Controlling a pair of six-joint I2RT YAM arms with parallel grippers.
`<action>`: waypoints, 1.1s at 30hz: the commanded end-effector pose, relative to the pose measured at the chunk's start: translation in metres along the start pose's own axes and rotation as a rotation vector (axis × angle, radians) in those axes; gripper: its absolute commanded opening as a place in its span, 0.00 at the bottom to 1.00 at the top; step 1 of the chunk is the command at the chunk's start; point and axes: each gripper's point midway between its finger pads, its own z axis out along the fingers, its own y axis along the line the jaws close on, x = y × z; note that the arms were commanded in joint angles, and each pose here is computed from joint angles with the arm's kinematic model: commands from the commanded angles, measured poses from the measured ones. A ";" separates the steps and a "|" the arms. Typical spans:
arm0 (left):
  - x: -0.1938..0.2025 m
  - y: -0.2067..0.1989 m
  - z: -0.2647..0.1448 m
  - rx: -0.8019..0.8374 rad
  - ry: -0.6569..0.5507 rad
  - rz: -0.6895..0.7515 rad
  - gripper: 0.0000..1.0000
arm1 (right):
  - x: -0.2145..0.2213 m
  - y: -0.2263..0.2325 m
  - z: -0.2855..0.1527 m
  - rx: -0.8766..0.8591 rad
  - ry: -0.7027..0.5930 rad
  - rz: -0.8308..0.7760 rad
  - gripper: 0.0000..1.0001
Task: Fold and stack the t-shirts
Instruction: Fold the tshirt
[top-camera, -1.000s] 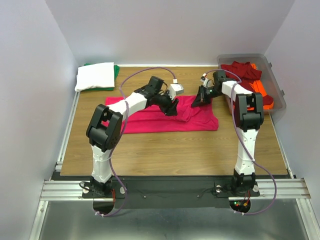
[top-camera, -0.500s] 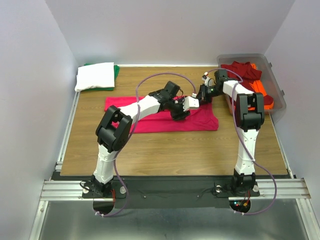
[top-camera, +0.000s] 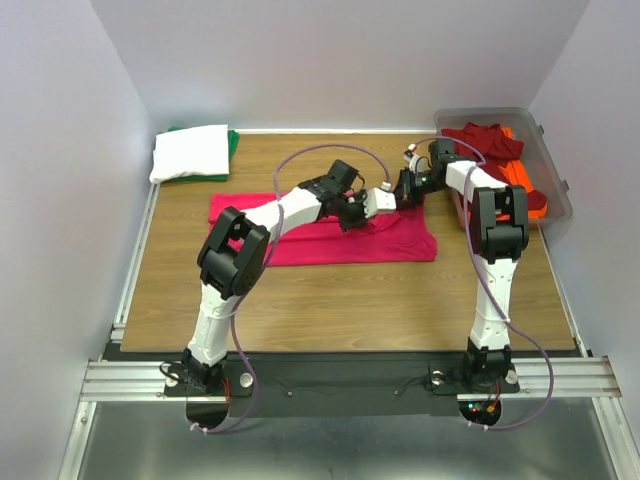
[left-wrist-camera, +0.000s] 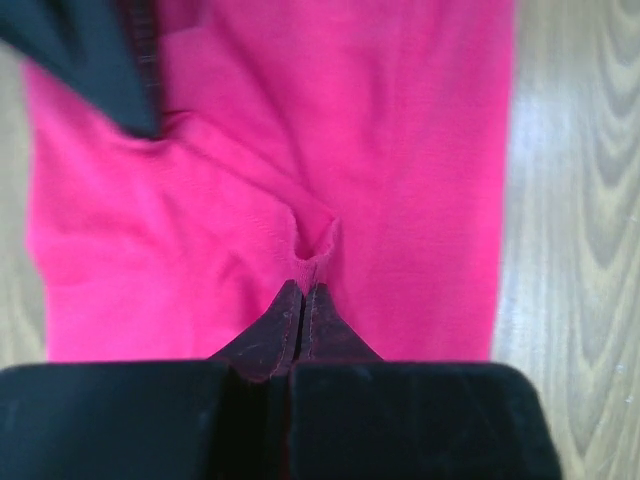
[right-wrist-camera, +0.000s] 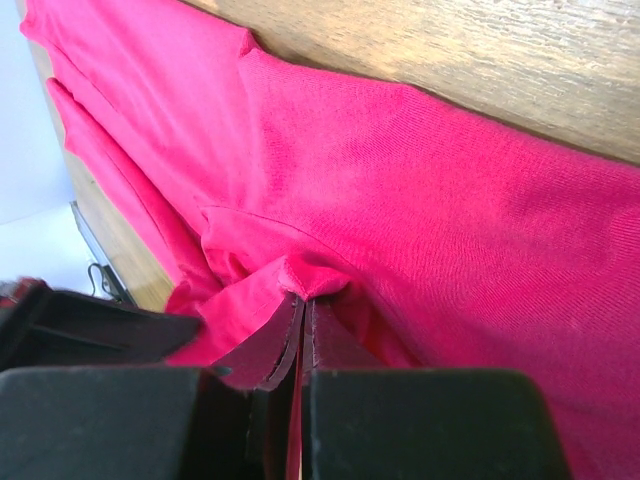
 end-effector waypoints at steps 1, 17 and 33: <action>-0.025 0.048 -0.031 -0.098 -0.118 -0.085 0.00 | -0.013 0.016 -0.013 -0.038 -0.044 -0.054 0.01; 0.034 0.087 -0.039 -0.031 -0.085 -0.437 0.54 | -0.032 0.018 -0.018 -0.016 -0.084 -0.097 0.34; 0.042 0.103 -0.127 -0.220 -0.204 -0.678 0.56 | 0.007 0.022 -0.081 0.177 -0.024 -0.326 0.61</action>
